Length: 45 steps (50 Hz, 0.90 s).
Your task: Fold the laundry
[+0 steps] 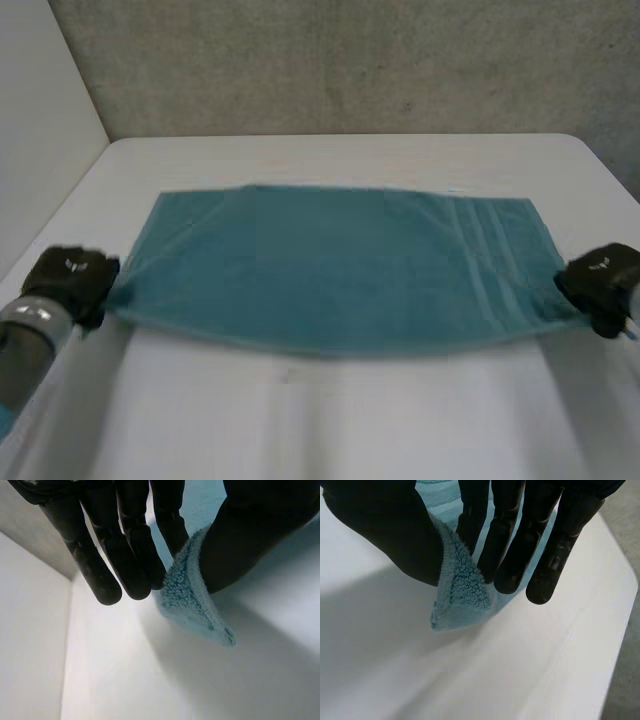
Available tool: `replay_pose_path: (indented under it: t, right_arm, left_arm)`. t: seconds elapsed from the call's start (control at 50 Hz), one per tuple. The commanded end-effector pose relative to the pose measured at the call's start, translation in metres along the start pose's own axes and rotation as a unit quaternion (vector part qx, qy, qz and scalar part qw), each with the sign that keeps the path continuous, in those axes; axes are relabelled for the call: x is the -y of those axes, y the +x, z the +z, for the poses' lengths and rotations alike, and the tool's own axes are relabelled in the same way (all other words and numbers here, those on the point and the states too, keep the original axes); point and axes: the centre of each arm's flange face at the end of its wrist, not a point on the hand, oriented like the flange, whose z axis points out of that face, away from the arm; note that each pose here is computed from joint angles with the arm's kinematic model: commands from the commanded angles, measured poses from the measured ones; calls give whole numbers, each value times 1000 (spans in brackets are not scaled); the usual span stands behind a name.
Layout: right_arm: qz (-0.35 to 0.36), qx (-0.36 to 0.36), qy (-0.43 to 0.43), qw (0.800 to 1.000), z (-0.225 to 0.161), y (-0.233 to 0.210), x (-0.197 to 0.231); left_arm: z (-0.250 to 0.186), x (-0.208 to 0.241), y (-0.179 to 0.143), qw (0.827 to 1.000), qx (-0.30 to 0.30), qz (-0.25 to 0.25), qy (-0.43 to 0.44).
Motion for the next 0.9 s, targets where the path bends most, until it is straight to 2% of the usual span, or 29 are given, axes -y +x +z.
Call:
replay_pose_path:
  t: [0.02, 0.14, 0.2, 0.3, 0.38, 0.44, 0.48, 0.56, 0.7, 0.82, 0.9]
  right_arm:
    - [-68, 11, -41, 997, -30, 13, -12]
    - [-46, -33, -10, 998, -20, 24, -6]
    - [-5, -63, 24, 998, 19, 30, -5]
    - [12, -88, 79, 993, 53, 28, 16]
    - [21, -110, 107, 988, 84, 27, 32]
    - [20, -121, 114, 986, 103, 26, 37]
    - [19, -145, 124, 981, 124, 30, 44]
    - [17, -181, 145, 973, 152, 34, 52]
    - [18, -202, 151, 968, 177, 23, 57]
    - [38, -220, 125, 967, 177, 20, 52]
    - [62, -217, 128, 966, 171, 20, 53]
  left_arm:
    - [-37, 1, -2, 998, -24, 23, -50]
    - [-16, 17, -15, 999, 20, 27, 11]
    - [18, 22, -15, 998, 37, 36, 47]
    - [61, 38, -15, 992, 59, 42, 100]
    - [104, 48, -5, 987, 67, 47, 135]
    - [116, 50, -2, 986, 68, 48, 144]
    - [144, 52, 3, 983, 72, 50, 160]
    - [167, 51, 6, 981, 76, 53, 172]
    - [184, 48, 13, 976, 83, 56, 194]
    - [177, 58, 34, 962, 64, 70, 256]
    - [165, 72, 35, 952, 67, 76, 289]
